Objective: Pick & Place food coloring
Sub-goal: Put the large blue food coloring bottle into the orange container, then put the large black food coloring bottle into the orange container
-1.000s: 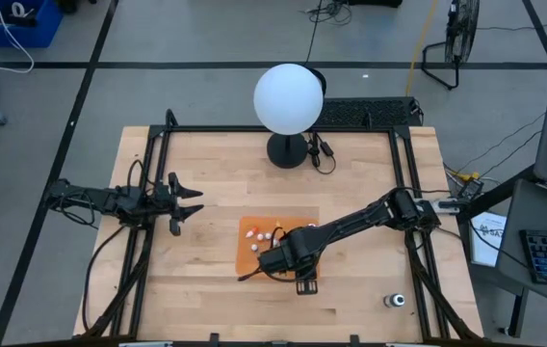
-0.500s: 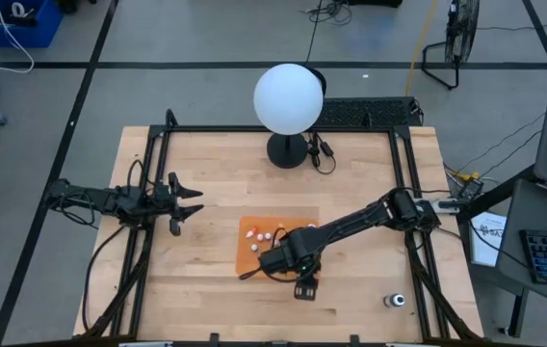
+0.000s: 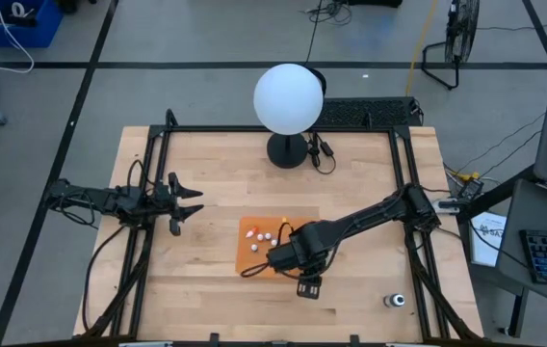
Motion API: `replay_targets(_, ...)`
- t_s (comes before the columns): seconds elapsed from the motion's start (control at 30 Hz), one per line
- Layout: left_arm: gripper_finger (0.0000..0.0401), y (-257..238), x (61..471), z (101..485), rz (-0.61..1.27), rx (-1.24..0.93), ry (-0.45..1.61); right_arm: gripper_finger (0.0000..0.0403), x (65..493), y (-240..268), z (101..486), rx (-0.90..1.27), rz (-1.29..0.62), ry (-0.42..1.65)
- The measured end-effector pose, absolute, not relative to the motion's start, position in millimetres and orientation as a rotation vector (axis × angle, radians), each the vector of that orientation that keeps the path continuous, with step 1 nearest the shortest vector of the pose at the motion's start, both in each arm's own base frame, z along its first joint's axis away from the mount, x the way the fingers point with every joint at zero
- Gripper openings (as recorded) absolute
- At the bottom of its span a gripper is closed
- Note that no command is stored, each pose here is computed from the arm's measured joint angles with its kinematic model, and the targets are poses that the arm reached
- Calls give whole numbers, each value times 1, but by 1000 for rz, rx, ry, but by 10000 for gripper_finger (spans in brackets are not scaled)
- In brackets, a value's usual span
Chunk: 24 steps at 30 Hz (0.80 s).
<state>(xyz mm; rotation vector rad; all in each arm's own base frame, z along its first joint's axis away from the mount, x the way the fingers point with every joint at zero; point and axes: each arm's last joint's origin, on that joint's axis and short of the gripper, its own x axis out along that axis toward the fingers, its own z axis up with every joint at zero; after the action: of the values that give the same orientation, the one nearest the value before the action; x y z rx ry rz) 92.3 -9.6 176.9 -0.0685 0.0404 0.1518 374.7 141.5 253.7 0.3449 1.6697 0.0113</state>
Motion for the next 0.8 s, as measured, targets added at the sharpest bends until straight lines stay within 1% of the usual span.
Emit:
replay_targets(0.27, 187, -10, 92, 177, 152, -68, 40, 200, 355, 146, 273, 320, -133, 1665)
replay_targets(0.4, 187, -10, 92, 177, 152, -69, 40, 200, 341, 148, 278, 296, -266, 1712)
replay_targets(0.47, 186, -10, 92, 177, 152, -68, 40, 201, 336, 156, 276, 327, -310, 1734)
replay_targets(0.57, 186, -10, 92, 177, 152, -68, 40, 201, 324, 175, 278, 452, -324, 1764)
replay_targets(0.63, 187, -10, 92, 177, 152, -68, 40, 201, 313, 187, 279, 511, -377, 1817)
replay_targets(0.8, 186, -10, 92, 177, 152, -68, 41, 196, 283, 214, 279, 584, -528, 1825)
